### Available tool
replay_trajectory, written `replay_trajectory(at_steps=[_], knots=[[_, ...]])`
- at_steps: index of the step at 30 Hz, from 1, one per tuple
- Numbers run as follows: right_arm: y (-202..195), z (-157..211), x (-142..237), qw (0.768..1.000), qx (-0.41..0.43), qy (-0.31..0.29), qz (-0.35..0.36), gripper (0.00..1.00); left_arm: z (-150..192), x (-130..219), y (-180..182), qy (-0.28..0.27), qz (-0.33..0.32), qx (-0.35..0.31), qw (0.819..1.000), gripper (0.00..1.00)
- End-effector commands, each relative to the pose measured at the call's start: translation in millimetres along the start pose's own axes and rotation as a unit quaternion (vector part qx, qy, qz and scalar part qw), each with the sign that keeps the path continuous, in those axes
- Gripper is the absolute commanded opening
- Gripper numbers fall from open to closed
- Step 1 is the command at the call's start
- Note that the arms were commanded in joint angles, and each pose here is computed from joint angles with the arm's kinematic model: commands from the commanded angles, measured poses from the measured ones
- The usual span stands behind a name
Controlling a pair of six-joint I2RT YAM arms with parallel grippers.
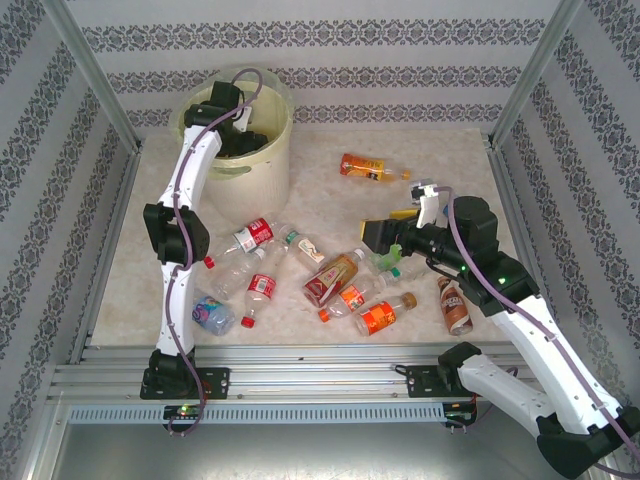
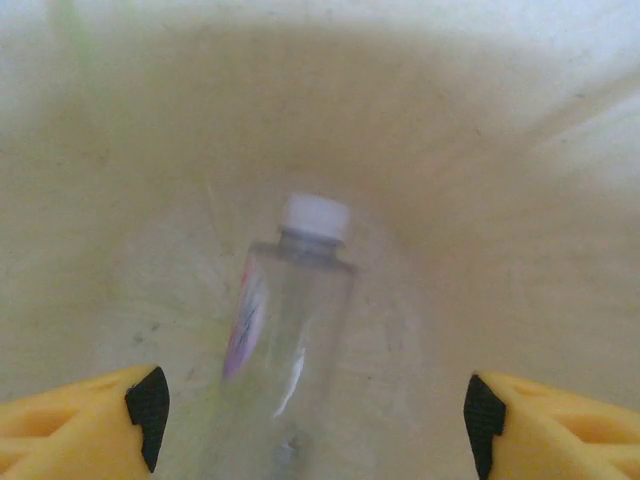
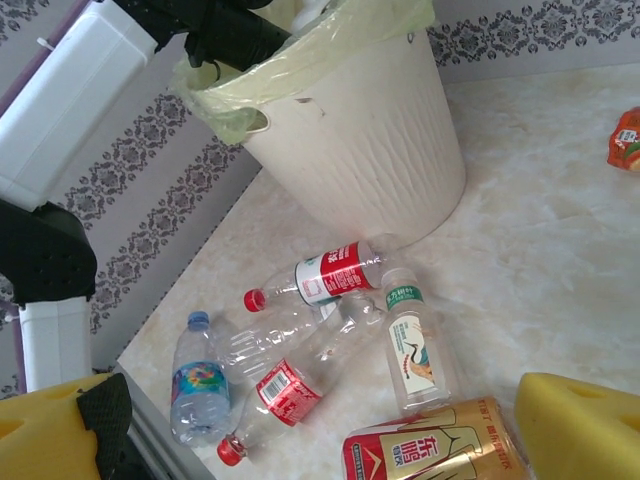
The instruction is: Put the plastic bottles in the bin
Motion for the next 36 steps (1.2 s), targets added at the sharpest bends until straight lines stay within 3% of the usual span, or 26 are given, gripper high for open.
replay_trajectory(at_steps=[1, 10, 16, 26, 31, 36], knots=[[-2, 2, 0, 1.0, 0.001, -0.001, 0.011, 0.98, -4, 26, 0, -0.012, 0.006, 0.009, 1.0, 0.86], [-24, 13, -1, 0.997, -0.018, 0.009, 0.08, 0.98, -20, 77, -12, -0.07, 0.032, 0.022, 0.997, 0.99], [-44, 24, 2, 0.989, -0.04, 0.014, 0.144, 0.98, -27, 124, -20, -0.116, 0.047, 0.026, 0.992, 1.0], [-97, 40, 17, 0.946, -0.136, 0.013, 0.295, 0.97, -14, 203, -51, -0.171, 0.09, -0.023, 0.981, 1.0], [-124, 49, 21, 0.922, -0.184, 0.026, 0.34, 0.95, 7, 237, -87, -0.196, 0.157, -0.074, 0.965, 1.0], [-148, 53, 18, 0.908, -0.198, 0.039, 0.368, 0.94, 45, 252, -134, -0.223, 0.277, -0.119, 0.927, 1.0]])
Point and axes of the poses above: each hand's point on the last joint's axis, 136 mm out from that joint toward the fingers, its own x axis back along the fingers, its own y axis along the line the jaws close on, z = x × y, the point moved 5 cm from there along x, back along the fingers
